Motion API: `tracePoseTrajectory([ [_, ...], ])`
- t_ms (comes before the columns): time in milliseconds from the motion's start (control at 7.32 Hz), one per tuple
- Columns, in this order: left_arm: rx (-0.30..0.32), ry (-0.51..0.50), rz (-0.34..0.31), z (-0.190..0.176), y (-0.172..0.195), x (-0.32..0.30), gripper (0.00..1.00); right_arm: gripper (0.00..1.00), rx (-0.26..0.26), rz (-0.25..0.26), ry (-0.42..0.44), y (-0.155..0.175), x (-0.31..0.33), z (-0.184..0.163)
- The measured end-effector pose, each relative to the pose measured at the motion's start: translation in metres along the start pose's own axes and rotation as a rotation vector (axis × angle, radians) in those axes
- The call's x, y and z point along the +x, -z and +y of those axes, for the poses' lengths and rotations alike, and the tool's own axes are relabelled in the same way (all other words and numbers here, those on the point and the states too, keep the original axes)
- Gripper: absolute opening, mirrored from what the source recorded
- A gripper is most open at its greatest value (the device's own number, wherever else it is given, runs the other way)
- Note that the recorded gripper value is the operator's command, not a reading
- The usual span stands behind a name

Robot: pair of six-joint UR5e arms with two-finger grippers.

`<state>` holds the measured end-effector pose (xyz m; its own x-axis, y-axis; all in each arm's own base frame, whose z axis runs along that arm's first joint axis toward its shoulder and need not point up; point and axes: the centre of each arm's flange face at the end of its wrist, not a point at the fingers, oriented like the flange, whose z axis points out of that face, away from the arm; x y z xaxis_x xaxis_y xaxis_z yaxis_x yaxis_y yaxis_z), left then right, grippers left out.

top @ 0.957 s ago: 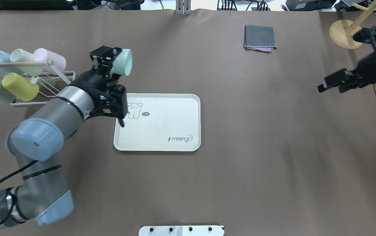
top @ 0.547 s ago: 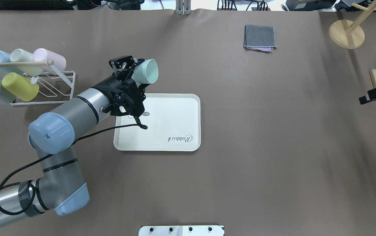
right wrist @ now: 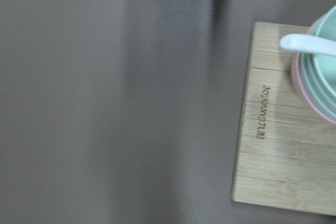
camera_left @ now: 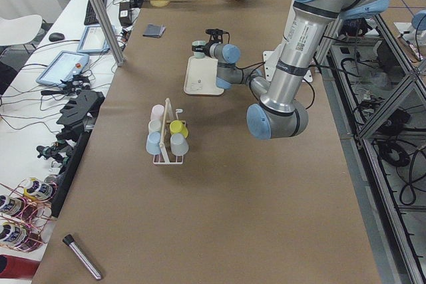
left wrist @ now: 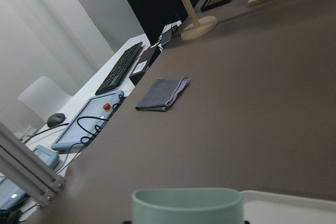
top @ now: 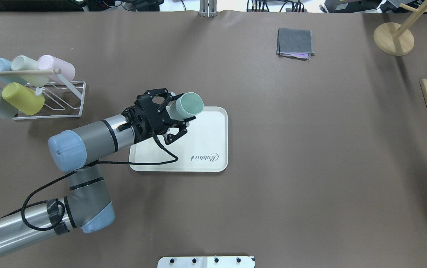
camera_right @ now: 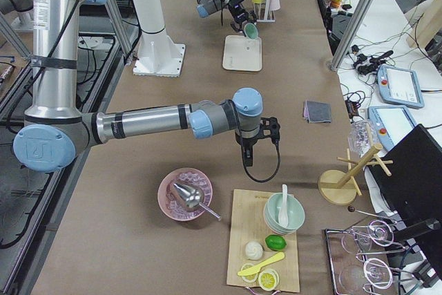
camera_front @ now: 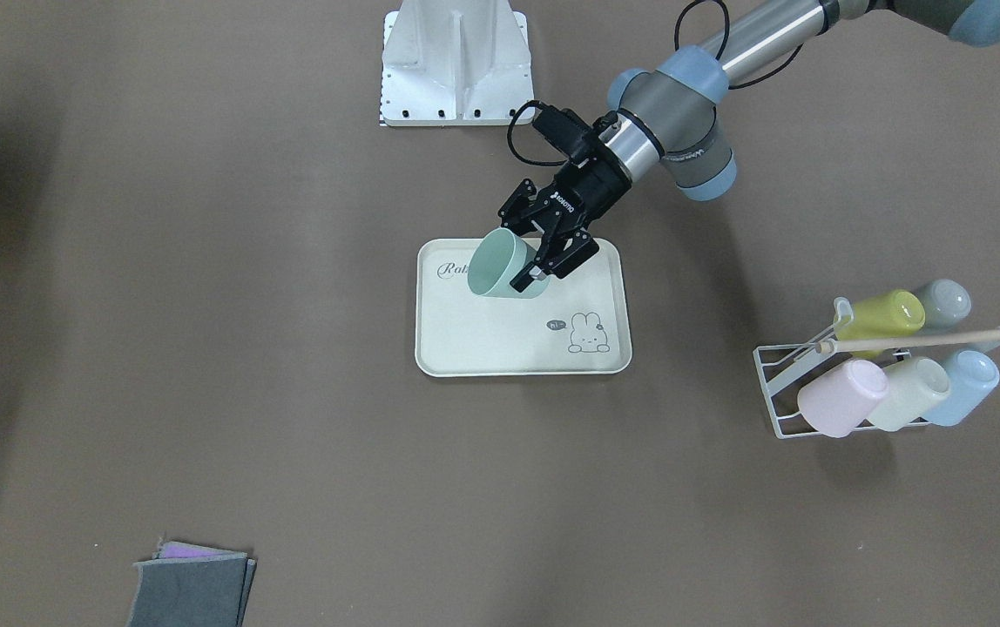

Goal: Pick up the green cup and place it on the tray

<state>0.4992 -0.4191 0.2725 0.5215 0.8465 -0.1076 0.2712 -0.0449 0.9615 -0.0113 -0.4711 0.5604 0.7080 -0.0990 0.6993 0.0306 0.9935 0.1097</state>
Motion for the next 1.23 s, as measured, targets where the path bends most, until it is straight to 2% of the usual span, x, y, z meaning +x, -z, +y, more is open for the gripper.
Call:
tracePoseTrajectory([
  [273,0.064,0.074,0.046,0.034,0.001,0.002,0.19,1.00,-0.105,0.070,0.028,0.040,0.000,-0.003],
  [410,0.068,0.134,0.068,0.046,0.001,0.003,0.20,1.00,-0.134,0.078,0.029,0.049,-0.002,0.000],
  [957,0.027,0.340,0.159,0.070,-0.002,0.013,0.20,0.99,-0.174,0.068,0.054,0.044,0.007,0.009],
  [1230,-0.004,0.361,0.165,0.081,-0.011,0.017,0.20,1.00,-0.192,0.063,0.030,0.037,0.020,0.014],
])
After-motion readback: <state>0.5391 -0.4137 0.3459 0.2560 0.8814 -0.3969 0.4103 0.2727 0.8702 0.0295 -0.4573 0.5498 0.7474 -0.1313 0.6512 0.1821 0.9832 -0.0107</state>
